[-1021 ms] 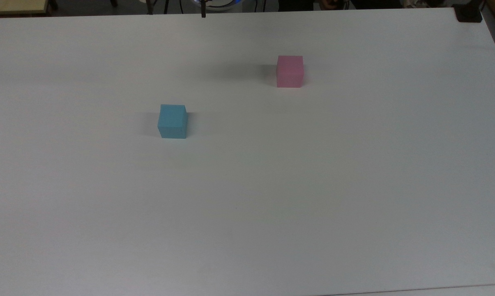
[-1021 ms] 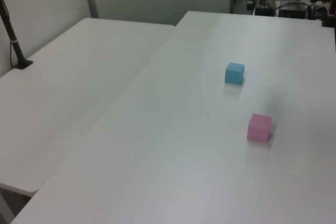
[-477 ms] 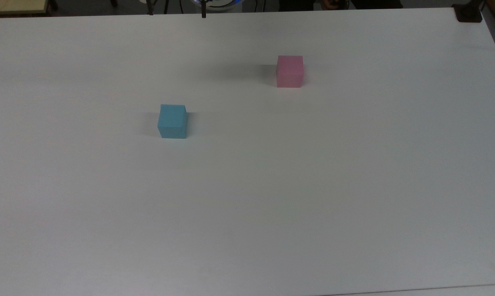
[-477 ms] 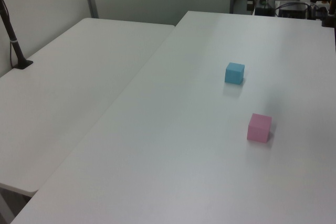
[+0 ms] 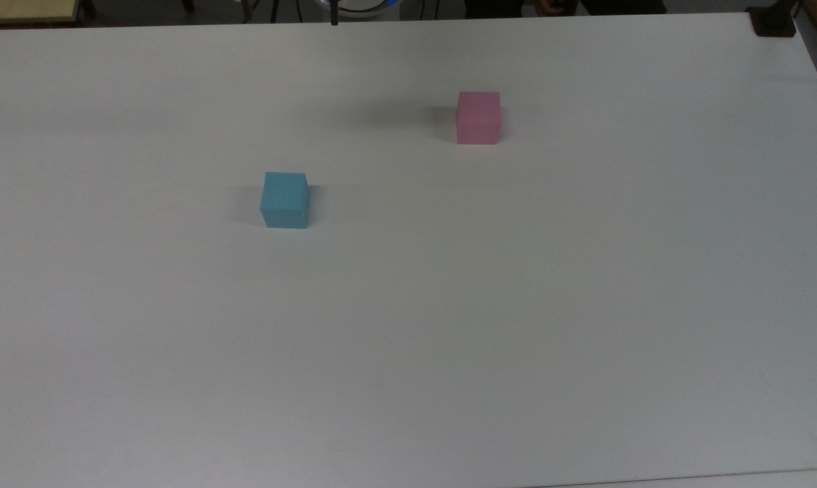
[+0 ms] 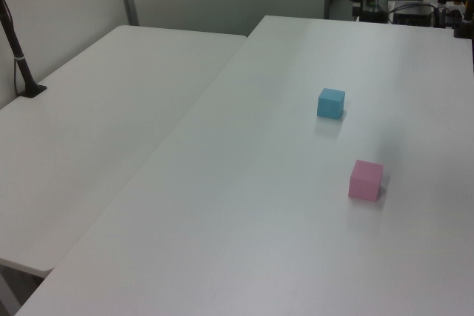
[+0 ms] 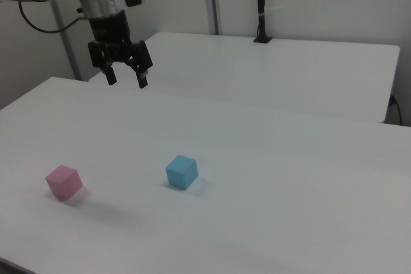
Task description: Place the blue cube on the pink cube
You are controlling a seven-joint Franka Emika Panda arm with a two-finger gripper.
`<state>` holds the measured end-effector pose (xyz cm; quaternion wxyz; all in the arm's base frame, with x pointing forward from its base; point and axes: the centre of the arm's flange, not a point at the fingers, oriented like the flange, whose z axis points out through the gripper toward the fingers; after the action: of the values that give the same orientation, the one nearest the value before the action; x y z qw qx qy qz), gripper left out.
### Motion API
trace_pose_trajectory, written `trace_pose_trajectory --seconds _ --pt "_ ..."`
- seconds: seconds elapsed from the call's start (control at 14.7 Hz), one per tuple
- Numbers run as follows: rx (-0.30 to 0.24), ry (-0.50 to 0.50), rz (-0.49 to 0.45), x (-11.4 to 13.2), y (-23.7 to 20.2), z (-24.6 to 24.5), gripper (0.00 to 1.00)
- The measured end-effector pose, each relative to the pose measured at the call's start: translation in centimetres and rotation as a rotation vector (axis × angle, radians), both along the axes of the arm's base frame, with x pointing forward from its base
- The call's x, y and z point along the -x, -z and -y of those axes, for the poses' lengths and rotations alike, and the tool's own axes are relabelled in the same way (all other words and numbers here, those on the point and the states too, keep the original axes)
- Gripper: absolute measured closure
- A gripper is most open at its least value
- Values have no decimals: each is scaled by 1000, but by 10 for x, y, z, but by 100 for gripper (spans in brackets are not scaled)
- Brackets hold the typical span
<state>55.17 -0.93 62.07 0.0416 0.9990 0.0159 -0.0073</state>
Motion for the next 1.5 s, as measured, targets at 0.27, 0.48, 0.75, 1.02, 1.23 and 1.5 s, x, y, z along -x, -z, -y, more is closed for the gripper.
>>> trace_pose_trajectory --seconds 0.27,0.48,0.75,1.02,1.23,1.5 --pt "-2 7 -48 1 21 4 0" --pt "-6 14 -46 -7 49 12 0" --pt "-32 34 1 -33 99 29 0" --pt "-52 44 25 -58 156 41 0" --pt "-59 44 25 -62 186 43 0" --pt "-49 36 32 -58 216 44 0"
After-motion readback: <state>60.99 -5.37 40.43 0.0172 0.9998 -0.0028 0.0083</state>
